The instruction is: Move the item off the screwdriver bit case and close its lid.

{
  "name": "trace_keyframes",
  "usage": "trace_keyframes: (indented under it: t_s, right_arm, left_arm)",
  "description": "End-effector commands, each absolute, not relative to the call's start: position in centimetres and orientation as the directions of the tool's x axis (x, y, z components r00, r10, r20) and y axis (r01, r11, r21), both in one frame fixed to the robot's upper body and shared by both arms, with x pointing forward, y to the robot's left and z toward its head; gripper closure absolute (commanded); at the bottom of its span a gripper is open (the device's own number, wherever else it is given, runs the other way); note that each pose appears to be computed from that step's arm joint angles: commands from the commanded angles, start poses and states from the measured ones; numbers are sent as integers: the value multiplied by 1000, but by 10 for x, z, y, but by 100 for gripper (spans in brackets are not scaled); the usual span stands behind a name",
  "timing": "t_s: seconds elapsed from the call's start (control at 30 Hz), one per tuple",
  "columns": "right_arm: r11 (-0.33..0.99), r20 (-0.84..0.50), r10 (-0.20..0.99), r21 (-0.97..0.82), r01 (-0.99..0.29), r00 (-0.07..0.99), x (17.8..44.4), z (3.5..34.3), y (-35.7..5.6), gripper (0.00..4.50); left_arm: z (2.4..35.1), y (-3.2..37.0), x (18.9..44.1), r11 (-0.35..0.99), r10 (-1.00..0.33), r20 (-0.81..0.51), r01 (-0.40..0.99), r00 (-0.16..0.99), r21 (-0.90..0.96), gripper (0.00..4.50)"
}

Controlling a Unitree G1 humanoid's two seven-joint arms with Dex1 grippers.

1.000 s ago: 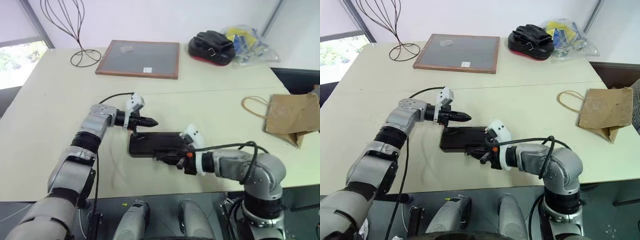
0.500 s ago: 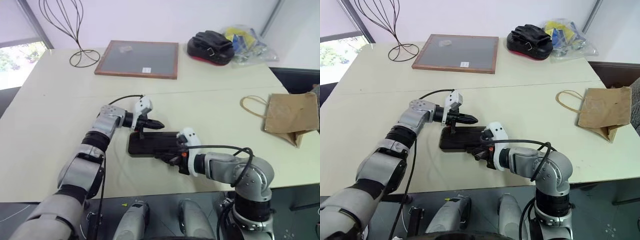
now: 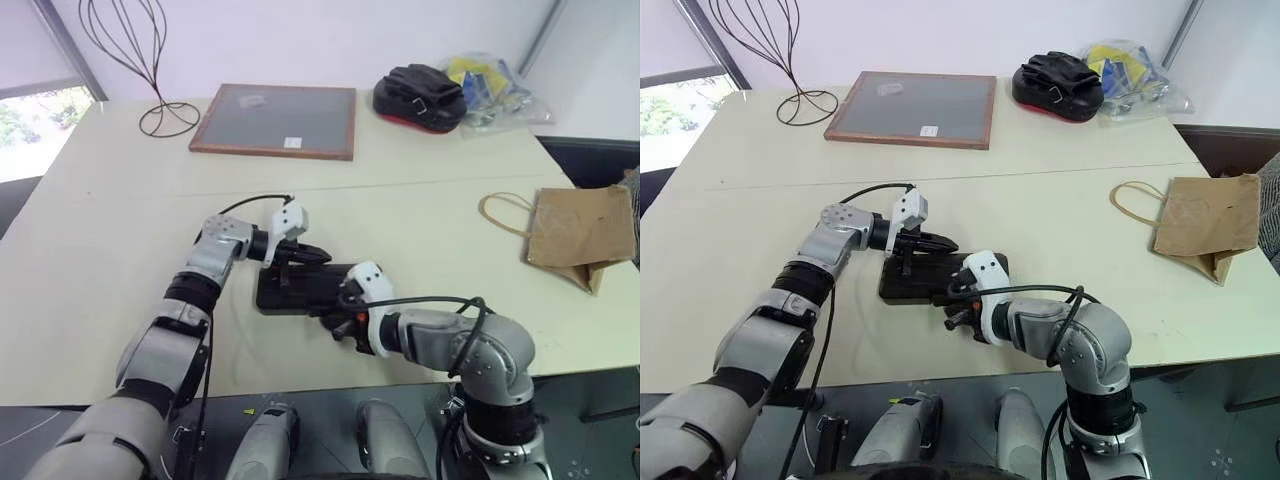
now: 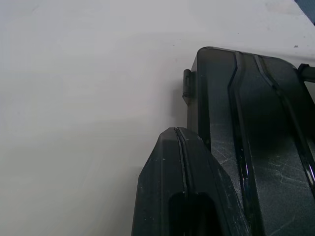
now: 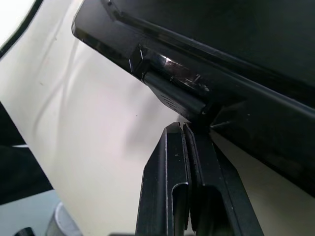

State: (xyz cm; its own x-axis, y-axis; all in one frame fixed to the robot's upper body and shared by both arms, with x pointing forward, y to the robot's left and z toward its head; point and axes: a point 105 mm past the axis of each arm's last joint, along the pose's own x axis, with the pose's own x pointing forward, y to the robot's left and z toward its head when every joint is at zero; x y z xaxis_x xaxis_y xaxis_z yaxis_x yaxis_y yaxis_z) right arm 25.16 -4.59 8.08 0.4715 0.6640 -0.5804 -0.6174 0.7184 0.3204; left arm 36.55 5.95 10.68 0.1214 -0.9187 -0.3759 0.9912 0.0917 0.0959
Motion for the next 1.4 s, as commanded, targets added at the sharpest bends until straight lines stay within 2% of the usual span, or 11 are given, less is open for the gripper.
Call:
trace_keyframes:
  t_s: [0.03,0.4,0.77,0.93,1.07,1.13,1.23,1.33,1.4]
  right_arm:
    - [731,-520,653,242,-639,550,258,95,-45,442]
    - [766,-405,612,90,-637,679,275,119,-43,442]
    - [756,-340,601,-53,-653,724,281,133,-42,442]
    - [670,-387,698,54,-740,603,266,128,-35,442]
    - [543,-387,811,215,-812,439,243,133,-36,442]
    - [529,-395,816,221,-819,421,239,134,-40,442]
    - [489,-393,840,245,-837,375,230,140,-49,442]
    - [465,-380,850,220,-857,364,228,154,-64,442]
    - [469,-370,848,192,-862,379,230,162,-72,442]
  left_arm:
    - [69,56,343,-5,-883,-469,1000,-2,5,450]
    - [41,54,324,-65,-847,-524,995,-94,-73,450]
    - [33,54,311,-90,-843,-520,989,-139,-118,450]
    - [48,55,324,-47,-864,-499,997,-68,-55,450]
    - [69,61,343,22,-880,-474,999,32,28,450]
    - [76,66,350,54,-884,-461,997,75,59,450]
    - [99,78,369,149,-887,-417,978,197,146,450]
    - [136,95,391,299,-877,-314,925,364,234,450]
    - [155,106,397,367,-869,-251,895,427,252,450]
